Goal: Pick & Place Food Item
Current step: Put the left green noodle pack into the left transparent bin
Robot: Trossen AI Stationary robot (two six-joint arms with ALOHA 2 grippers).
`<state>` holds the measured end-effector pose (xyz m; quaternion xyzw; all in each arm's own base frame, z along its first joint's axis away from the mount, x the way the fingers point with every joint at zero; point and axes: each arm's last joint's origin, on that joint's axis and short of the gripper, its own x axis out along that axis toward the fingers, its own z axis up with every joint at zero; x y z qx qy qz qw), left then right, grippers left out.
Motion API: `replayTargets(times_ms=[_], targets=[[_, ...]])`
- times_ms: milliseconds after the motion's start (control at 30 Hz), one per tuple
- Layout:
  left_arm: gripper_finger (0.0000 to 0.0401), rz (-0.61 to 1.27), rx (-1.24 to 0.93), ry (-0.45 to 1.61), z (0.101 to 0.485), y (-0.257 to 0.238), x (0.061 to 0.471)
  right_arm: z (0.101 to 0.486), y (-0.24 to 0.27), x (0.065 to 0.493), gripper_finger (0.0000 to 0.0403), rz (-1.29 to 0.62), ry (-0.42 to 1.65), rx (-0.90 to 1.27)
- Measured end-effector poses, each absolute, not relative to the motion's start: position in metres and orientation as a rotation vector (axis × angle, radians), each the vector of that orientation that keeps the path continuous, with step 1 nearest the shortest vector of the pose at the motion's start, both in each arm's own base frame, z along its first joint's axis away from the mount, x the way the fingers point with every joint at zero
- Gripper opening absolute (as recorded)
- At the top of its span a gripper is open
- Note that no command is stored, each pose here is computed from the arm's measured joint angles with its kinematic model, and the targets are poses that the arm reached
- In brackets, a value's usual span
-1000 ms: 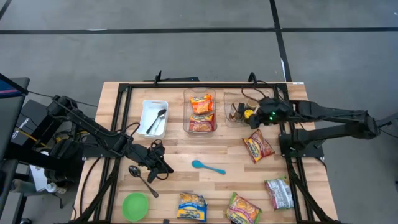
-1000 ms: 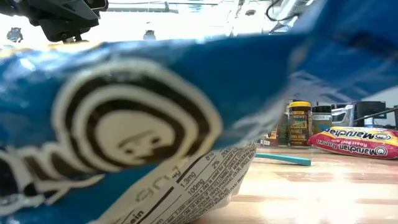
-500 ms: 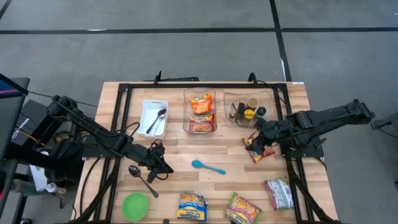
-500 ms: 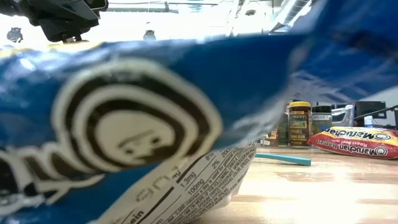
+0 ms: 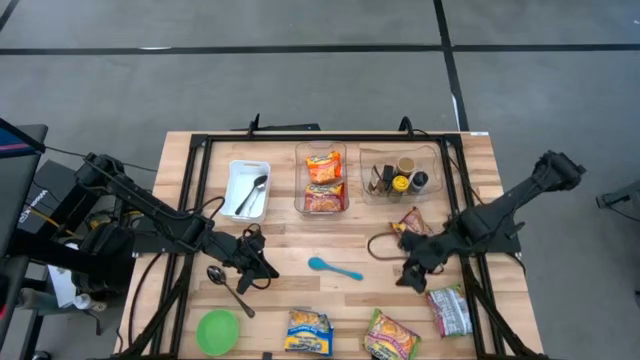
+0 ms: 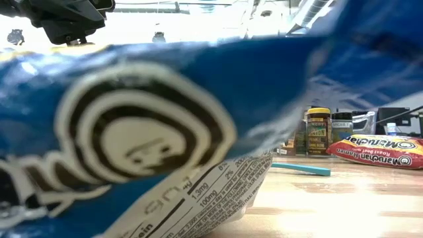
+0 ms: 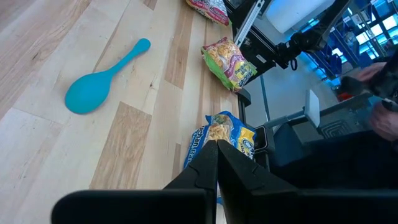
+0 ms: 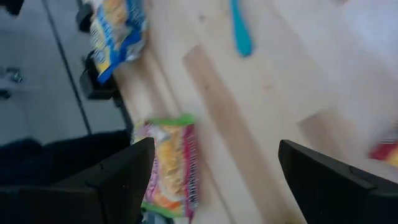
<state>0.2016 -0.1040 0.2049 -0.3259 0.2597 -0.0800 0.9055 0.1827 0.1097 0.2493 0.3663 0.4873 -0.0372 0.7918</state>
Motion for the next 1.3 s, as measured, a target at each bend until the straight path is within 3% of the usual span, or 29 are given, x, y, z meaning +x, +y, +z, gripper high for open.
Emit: replayTargets(times_ms=[600,1300], targets=[[0.0,-0.168,-0.675,0.531,0.205,-0.104,0.202,0.2,0.144,0.232,0.0336,-0.154,1.09,1.001],[0.0,-0.168,-0.676,0.53,0.205,-0.104,0.202,0.149,0.167,0.255,0.0334,0.055,1.295,0.952]])
